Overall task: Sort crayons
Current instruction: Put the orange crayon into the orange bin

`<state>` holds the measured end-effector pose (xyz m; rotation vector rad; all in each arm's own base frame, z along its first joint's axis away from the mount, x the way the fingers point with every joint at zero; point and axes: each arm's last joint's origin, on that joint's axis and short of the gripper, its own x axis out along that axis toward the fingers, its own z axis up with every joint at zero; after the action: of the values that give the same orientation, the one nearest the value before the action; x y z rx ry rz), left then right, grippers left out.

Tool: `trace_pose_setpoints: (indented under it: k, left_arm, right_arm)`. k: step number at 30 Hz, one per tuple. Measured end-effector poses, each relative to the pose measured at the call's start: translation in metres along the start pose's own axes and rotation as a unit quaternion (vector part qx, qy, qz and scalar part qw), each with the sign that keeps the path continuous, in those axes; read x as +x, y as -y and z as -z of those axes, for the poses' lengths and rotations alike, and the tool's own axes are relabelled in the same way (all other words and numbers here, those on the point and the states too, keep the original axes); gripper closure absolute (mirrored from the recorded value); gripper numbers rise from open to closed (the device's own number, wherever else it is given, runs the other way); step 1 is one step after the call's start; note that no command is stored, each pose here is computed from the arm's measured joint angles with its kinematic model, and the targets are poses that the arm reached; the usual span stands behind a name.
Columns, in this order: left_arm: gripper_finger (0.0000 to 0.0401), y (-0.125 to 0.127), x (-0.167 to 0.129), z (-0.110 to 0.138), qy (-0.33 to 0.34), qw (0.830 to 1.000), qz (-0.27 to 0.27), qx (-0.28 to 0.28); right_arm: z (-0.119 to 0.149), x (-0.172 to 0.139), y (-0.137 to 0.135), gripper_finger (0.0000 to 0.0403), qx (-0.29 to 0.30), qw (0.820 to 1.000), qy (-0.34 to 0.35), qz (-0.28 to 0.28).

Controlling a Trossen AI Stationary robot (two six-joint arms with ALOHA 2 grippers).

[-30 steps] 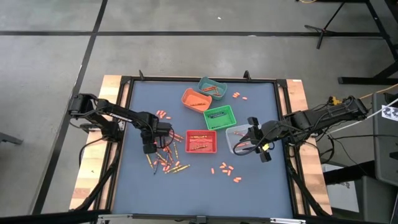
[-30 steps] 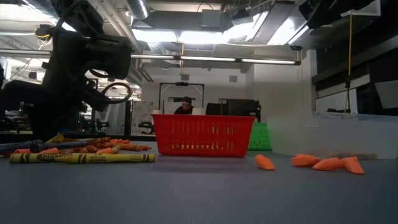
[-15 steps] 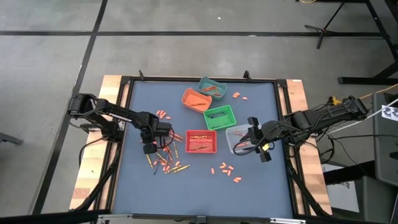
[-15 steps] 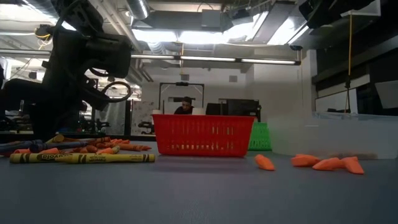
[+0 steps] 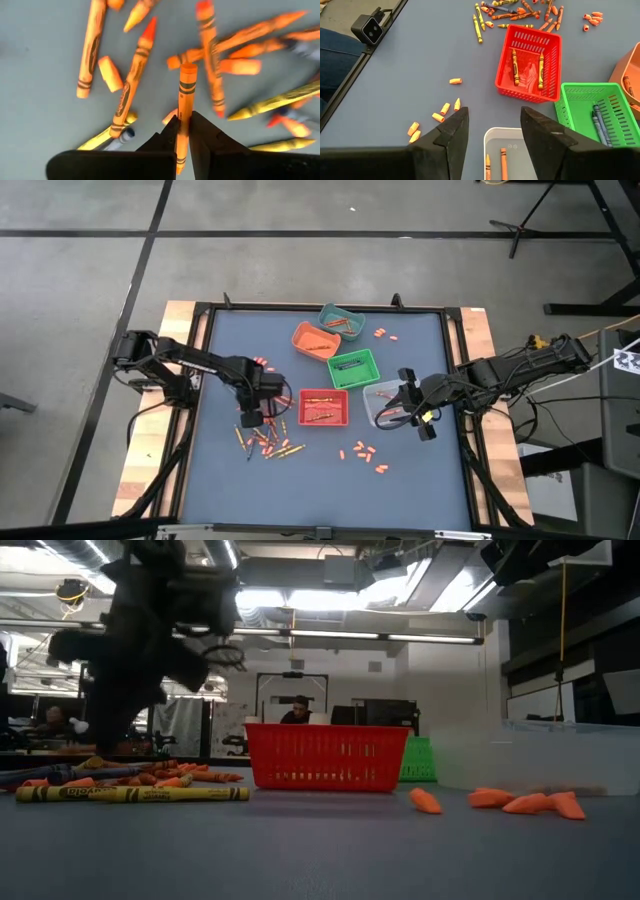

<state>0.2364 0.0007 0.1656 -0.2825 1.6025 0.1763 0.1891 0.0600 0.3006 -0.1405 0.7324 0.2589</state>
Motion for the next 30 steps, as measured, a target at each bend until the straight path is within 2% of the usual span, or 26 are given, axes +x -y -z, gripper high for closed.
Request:
trace_pose_setpoints:
  k: [7, 13, 17, 22, 26, 30]
  left_arm:
    - [0.039, 0.006, -0.028, -0.02, 0.064, 0.998, 0.005, 0.021]
    - [0.039, 0.006, -0.05, -0.043, 0.169, 0.983, -0.046, 0.061]
    - [0.0389, 0.001, -0.058, -0.06, 0.257, 0.96, -0.082, 0.08]
    - [0.0389, -0.011, -0.071, -0.081, 0.371, 0.917, -0.127, 0.073]
    - [0.0389, -0.025, -0.082, -0.093, 0.428, 0.888, -0.152, 0.078]
    - [0.0389, -0.042, -0.09, -0.099, 0.459, 0.87, -0.17, 0.066]
  right_arm:
    - [0.0, 0.0, 0.0, 0.0223, 0.0, 1.0, 0.0, 0.0]
    - [0.0, 0.0, 0.0, 0.0223, -0.012, 1.0, 0.0, 0.0]
    - [0.0, 0.0, 0.0, 0.0223, -0.014, 1.0, 0.001, 0.0]
    - [0.0, 0.0, 0.0, 0.0223, -0.014, 1.0, 0.002, 0.0]
    - [-0.001, 0.0, 0.0, 0.0223, -0.014, 1.0, 0.003, 0.0]
    - [-0.001, 0.0, 0.0, 0.0223, -0.014, 1.0, 0.003, 0.0]
